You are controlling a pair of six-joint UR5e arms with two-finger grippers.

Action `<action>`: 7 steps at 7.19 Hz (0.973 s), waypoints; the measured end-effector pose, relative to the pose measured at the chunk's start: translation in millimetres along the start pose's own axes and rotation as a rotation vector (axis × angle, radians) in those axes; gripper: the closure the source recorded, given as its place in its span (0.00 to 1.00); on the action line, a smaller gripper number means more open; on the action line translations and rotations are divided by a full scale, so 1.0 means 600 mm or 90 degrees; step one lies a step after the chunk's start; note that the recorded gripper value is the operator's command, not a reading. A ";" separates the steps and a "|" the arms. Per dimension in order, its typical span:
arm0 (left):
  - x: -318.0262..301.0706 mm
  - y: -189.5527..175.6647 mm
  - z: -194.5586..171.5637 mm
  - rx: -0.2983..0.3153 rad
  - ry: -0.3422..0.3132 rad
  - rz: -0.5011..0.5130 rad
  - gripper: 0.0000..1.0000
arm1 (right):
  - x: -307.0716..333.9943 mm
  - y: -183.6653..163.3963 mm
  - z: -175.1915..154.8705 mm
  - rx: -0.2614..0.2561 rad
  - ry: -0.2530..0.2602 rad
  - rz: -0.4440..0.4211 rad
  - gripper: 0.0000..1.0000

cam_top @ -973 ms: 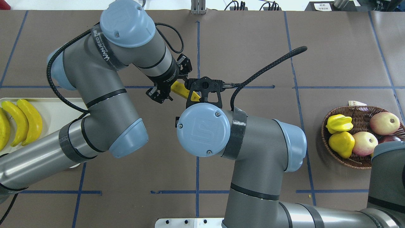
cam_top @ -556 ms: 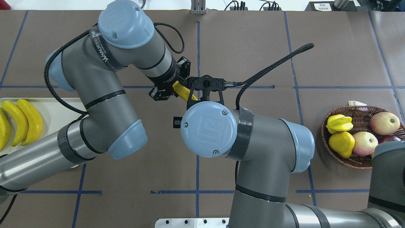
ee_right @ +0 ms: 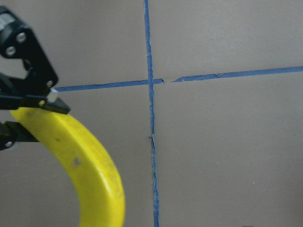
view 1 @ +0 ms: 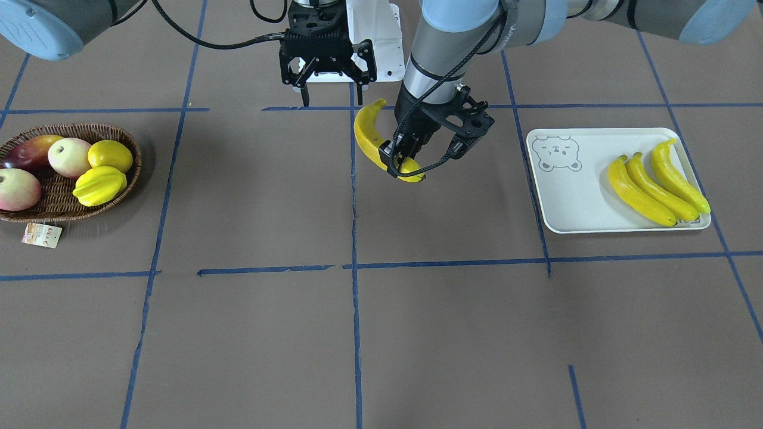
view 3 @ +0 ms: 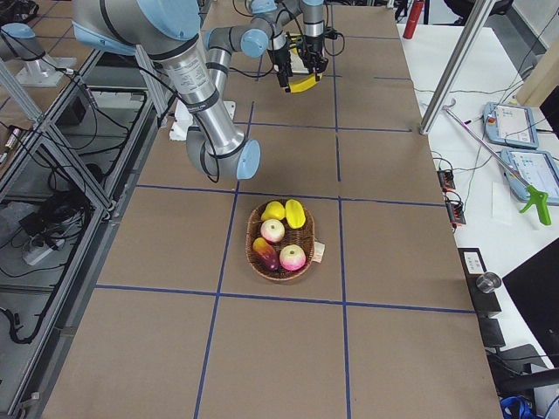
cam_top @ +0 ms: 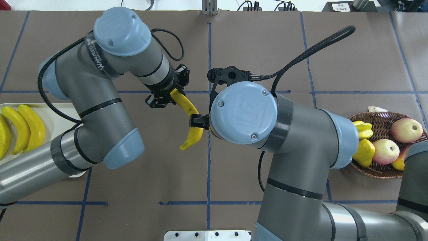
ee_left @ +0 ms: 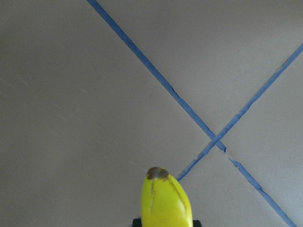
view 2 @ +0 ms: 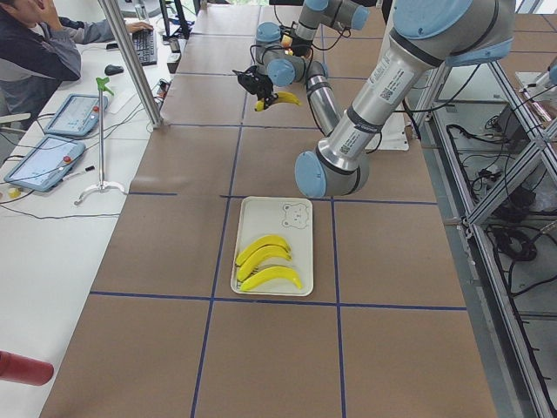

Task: Transfer all bananas from basket to plate

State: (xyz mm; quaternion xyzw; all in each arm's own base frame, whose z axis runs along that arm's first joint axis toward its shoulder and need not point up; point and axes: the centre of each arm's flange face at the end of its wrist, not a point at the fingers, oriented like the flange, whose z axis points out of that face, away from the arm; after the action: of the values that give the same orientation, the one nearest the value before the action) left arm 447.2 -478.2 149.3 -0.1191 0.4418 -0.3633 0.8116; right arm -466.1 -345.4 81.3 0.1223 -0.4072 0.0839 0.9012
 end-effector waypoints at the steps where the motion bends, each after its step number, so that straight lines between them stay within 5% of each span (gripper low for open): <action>1: -0.037 -0.036 0.004 0.012 -0.011 0.018 1.00 | 0.019 -0.013 -0.004 -0.013 -0.002 -0.004 0.00; 7: -0.328 -0.312 0.004 0.085 -0.100 0.143 1.00 | 0.234 -0.123 0.039 -0.089 0.060 -0.100 0.00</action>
State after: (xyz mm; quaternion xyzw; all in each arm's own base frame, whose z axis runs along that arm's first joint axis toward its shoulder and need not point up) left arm 290.2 -474.2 371.3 -0.0431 0.3625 -0.2883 0.8852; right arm -372.4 -415.1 191.1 0.0865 -0.3582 -0.0098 0.9296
